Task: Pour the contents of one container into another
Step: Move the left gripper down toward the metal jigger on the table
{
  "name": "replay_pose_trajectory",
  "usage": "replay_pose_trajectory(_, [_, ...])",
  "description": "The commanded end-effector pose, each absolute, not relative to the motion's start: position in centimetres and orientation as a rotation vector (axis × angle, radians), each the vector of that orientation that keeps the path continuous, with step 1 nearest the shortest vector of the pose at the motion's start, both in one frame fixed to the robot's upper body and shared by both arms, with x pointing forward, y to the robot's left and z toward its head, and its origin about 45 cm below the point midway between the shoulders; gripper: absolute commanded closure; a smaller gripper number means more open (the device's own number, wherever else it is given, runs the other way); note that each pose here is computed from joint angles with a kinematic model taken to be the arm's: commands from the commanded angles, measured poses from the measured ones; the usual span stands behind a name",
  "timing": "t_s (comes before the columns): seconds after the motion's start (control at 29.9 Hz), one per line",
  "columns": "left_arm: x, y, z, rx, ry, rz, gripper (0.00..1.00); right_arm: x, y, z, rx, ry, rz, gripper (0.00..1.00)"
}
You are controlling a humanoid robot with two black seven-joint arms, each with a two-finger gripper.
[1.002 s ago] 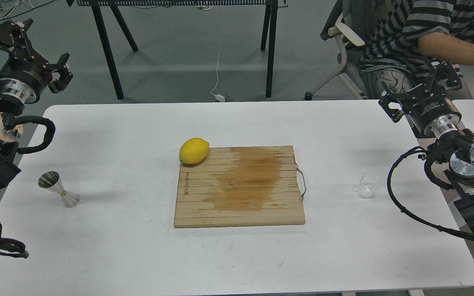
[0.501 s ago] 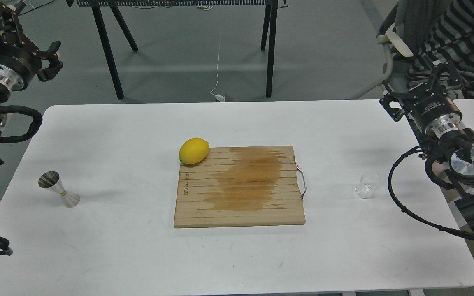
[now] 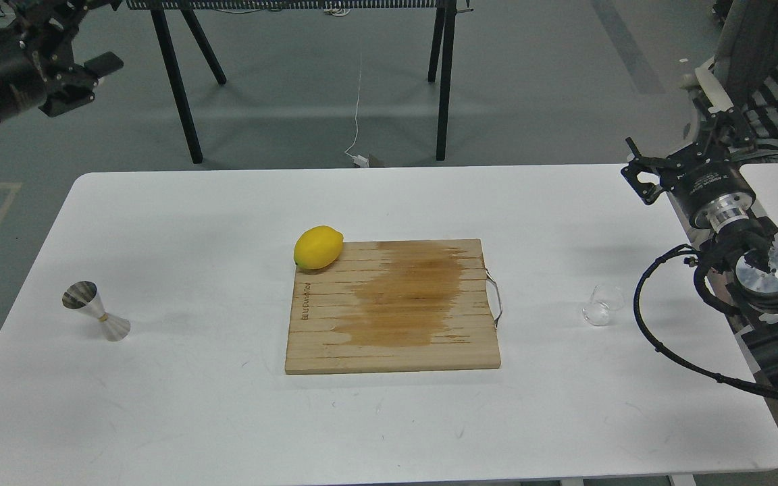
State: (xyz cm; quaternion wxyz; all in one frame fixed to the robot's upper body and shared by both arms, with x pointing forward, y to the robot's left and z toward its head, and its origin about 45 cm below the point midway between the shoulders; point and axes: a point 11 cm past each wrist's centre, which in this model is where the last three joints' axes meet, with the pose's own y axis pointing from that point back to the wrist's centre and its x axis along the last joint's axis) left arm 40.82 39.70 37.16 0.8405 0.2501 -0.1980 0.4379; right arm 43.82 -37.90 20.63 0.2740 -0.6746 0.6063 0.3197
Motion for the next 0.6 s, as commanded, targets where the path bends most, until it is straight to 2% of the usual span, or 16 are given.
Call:
replay_pose_trajectory(0.0, [37.3, 39.8, 35.9, 0.673, -0.513, 0.854, 0.00, 43.9, -37.7, 20.8, -1.821, 1.618, 0.859, 0.01])
replay_pose_trajectory(0.27, [31.3, 42.0, 34.0, 0.825, -0.531, 0.856, 0.00, 43.9, -37.5, 21.8, -1.847, 1.537, 0.816, 0.01])
replay_pose_trajectory(0.4, [29.1, 43.8, 32.1, 0.999, -0.592, 0.775, 0.00, 43.9, -37.3, 21.9, -1.851, 1.532, 0.815, 0.01])
replay_pose_trajectory(0.57, [26.7, 45.9, 29.5, 1.244, -0.806, 0.577, 0.00, 44.0, -37.3, 22.2, -1.851, 1.526, 0.809, 0.01])
